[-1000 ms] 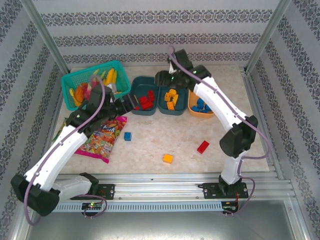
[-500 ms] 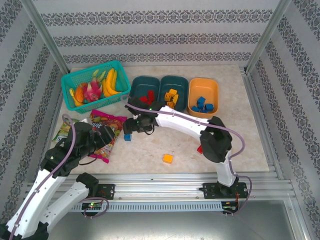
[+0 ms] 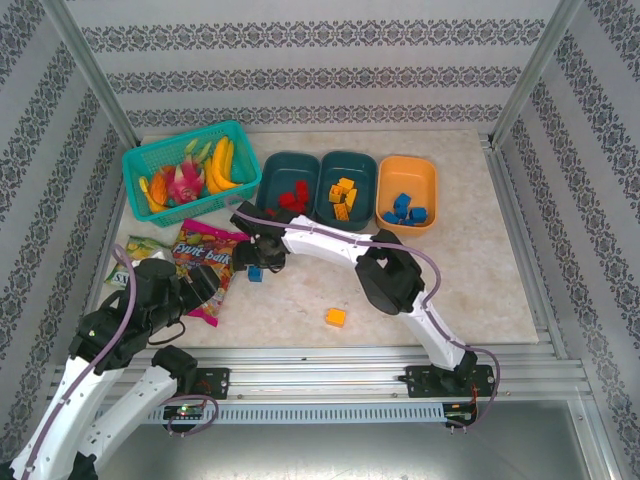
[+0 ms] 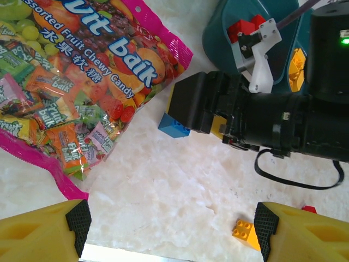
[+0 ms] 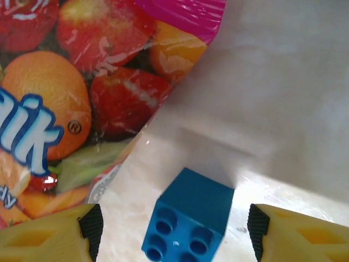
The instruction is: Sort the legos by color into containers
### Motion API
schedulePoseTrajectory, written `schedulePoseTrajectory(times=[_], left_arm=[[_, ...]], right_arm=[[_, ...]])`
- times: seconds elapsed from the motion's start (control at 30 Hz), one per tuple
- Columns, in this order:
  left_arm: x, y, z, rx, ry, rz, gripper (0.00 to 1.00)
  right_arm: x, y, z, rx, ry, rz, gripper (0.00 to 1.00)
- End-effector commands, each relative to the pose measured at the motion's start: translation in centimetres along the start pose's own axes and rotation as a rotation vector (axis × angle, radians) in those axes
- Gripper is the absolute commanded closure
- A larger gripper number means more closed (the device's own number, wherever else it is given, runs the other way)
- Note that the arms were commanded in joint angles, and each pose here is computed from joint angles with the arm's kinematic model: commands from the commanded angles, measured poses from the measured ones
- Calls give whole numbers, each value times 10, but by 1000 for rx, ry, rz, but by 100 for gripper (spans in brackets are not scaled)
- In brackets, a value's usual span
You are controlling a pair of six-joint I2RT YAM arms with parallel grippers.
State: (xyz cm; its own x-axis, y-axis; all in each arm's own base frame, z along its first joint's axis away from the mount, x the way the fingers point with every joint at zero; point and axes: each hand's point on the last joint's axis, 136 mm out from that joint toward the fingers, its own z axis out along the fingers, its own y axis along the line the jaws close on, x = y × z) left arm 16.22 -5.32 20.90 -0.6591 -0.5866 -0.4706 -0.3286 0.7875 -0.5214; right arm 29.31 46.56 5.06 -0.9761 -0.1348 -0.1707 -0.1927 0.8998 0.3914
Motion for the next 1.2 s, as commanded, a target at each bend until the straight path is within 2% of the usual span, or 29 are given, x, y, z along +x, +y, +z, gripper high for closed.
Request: schedulePoseTrajectory(times=[0.0,0.2,0.4,0.53,0.7,0.87,0.97,1.17], left_arm=[[3,13,-2,-49,1,-18,19],[2,12,-1,-45,-2,-19,19],[3,10,1,-34,-1,-22,19],[3,9,3,-26,3,-23,19],[4,-6,11,34,19,-37,19],[-7,-39,23,118,33,-28,19],[-18,-70,36,178,39,-13,19],[-34,-144,69,287,73,57,19]], right_arm=[[9,4,9,1,39,48,31],[16,-3,17,21,68,86,38],[14,-8,13,42,54,93,56],[8,-5,-2,32,21,74,66],[-2,-3,-38,18,-38,37,69],[-16,-16,-86,11,-117,32,70],[-29,-39,-120,24,-176,45,70],[-60,-125,-187,103,-302,117,70]])
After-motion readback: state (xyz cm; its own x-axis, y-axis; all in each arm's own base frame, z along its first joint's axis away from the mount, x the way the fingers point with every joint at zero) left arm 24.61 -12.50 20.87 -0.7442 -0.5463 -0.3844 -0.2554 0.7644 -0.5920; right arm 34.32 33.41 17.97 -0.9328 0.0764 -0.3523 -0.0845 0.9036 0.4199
